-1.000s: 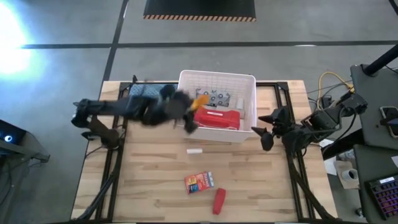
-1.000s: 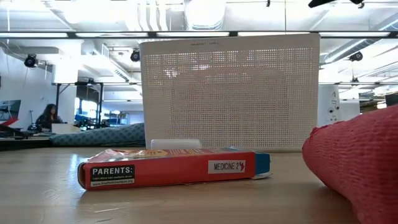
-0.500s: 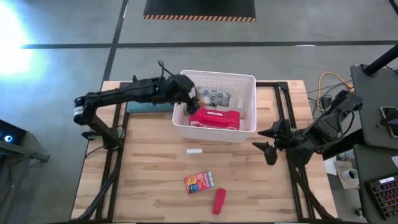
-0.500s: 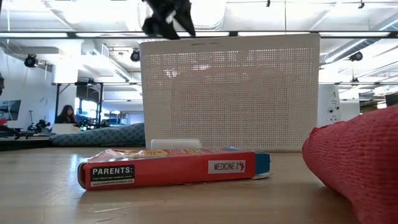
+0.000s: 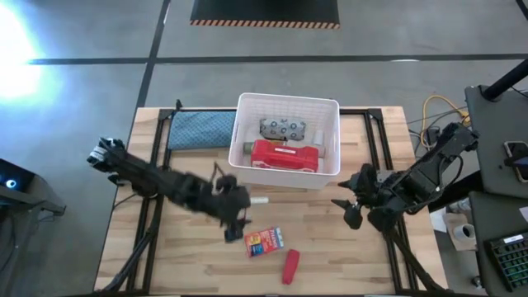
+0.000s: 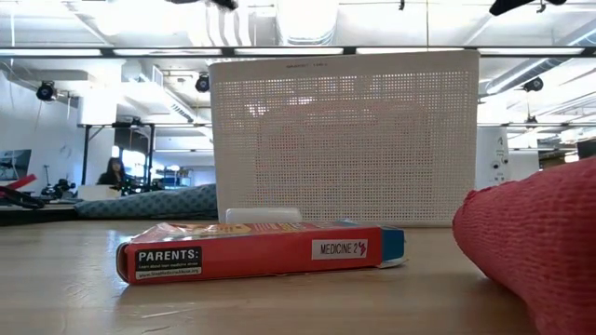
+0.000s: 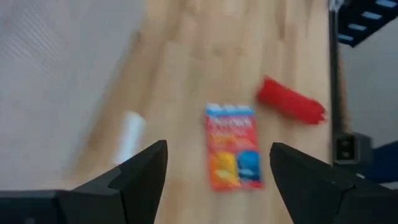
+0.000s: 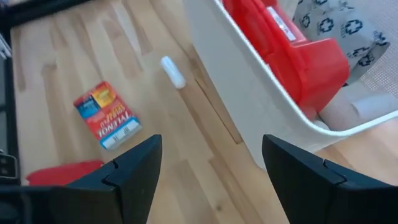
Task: Pick & place medical supplies in basket/bin
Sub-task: Put the red bandage into the white bin
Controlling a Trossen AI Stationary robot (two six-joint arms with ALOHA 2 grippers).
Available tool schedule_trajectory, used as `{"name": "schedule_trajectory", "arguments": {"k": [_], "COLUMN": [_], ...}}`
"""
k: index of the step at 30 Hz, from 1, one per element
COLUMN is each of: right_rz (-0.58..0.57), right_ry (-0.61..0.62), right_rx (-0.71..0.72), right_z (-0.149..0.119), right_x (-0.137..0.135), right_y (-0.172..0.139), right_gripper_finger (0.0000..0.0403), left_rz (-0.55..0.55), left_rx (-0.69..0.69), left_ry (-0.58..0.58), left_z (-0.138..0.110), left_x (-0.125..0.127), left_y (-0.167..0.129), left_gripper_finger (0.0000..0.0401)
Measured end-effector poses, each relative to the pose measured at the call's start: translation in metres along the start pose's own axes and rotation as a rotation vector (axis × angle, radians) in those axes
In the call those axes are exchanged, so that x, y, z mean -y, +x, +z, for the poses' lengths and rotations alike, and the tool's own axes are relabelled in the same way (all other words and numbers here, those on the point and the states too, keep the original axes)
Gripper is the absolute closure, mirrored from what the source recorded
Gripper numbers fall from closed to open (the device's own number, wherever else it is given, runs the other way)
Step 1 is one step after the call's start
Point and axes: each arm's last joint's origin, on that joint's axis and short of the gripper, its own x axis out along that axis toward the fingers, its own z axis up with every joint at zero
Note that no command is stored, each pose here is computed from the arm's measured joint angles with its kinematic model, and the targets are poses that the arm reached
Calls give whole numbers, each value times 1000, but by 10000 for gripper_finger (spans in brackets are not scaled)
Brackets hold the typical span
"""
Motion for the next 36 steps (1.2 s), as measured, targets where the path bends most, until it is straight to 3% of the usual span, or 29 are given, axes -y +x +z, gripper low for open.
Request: {"name": "schedule_trajectory", "arguments": {"k": [5,9,12,16,19,24,26,31,36], "right_rz": [-23,-7,23,36,74,250,326,597,682], "right_ry": [-30,-30,-39,-98,-269,-872,-1030,-1201,-1248], "right_rx": [-26,-84,-180,-308,-368,-397,-369,-263,-160], "right_z": [-4,-8,-14,-26,-40,-70,-78,-81,-81], "right_x": [-7,-12,-19,-34,-52,-84,-96,-122,-136], "right_y": [9,13,19,34,48,71,81,101,131], "right_gripper_finger": [138,138,138,138,138,138,138,138,138], "left_rz": [-82,-98,-78,-53,-51,-68,-78,-116,-161], "left_rx": [52,90,59,33,30,31,25,-14,-39], "left_ry": [-95,-163,-223,-217,-207,-187,-197,-252,-271], "left_z": [-47,-69,-79,-83,-81,-76,-76,-79,-90], "left_x": [19,16,13,13,17,23,25,42,62], "left_y": [38,64,78,89,95,95,93,81,68], "left_gripper_finger": [139,139,139,139,139,139,139,139,139]}}
